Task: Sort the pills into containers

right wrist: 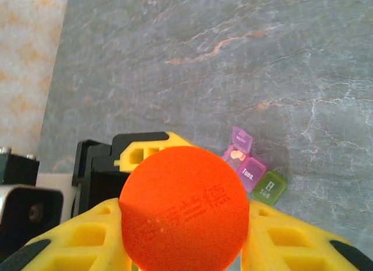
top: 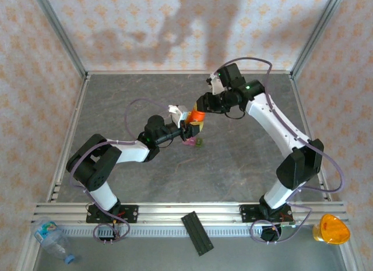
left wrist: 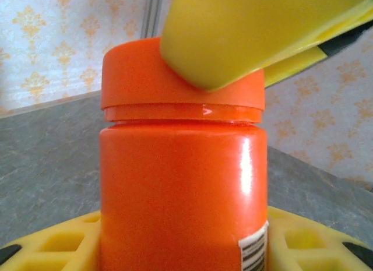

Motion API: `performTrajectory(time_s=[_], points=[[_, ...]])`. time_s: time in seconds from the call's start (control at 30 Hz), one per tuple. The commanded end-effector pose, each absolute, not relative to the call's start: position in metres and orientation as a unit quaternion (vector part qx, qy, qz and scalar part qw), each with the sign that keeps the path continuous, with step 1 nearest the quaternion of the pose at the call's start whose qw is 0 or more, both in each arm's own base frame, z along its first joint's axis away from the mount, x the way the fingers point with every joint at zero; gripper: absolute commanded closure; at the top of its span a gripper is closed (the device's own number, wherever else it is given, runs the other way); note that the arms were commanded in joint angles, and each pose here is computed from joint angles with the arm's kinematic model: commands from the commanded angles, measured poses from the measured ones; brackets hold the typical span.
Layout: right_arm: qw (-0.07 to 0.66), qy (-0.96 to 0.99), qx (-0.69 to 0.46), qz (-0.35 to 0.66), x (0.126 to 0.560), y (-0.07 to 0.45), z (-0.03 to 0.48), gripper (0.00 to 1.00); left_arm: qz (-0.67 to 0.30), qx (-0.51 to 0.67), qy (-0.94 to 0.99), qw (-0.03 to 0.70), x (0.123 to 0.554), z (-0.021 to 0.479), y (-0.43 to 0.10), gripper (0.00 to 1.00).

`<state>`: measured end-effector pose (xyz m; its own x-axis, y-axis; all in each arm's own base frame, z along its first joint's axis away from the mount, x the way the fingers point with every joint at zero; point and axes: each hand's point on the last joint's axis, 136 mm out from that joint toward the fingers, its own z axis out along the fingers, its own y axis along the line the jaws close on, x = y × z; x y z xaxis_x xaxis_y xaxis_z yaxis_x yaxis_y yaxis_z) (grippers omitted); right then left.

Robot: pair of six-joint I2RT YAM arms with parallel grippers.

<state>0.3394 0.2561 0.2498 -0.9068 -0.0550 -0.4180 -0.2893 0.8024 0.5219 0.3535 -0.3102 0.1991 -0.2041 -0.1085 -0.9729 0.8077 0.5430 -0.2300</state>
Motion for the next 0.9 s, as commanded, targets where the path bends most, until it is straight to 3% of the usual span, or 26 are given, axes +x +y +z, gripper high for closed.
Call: performTrajectory(time_s=[0.0,0.17,0.2,0.3,0.4,0.5,0.6,0.73,0.87], points=[[0.197,0.940,-0.003,0.278,0.342,0.261,0.233,0.73,-0.391,0.259,0.576,0.669,0.355,0.271,-0.305,1.00],[0.207,0.940,0.007,0.273,0.344,0.264,0.238,0.70,-0.391,0.258,0.580,0.667,0.356,0.267,-0.305,1.00],[0.213,0.940,0.007,0.268,0.346,0.261,0.242,0.66,-0.390,0.257,0.580,0.668,0.356,0.268,-0.305,1.00],[0.245,0.932,-0.001,0.268,0.352,0.250,0.269,0.36,-0.391,0.258,0.581,0.666,0.356,0.266,-0.305,1.00],[0.291,0.912,-0.025,0.289,0.358,0.238,0.311,0.23,-0.394,0.259,0.579,0.665,0.356,0.267,-0.306,1.00],[0.334,0.888,-0.095,0.303,0.354,0.233,0.349,0.20,-0.399,0.263,0.577,0.662,0.354,0.268,-0.307,1.00],[0.326,0.869,-0.220,0.300,0.333,0.238,0.362,0.19,-0.406,0.269,0.575,0.657,0.351,0.268,-0.309,1.00],[0.261,0.859,-0.317,0.306,0.313,0.242,0.353,0.19,-0.416,0.272,0.573,0.651,0.349,0.269,-0.311,1.00],[0.206,0.868,-0.330,0.309,0.316,0.247,0.333,0.21,-0.423,0.275,0.571,0.647,0.347,0.270,-0.314,1.00]])
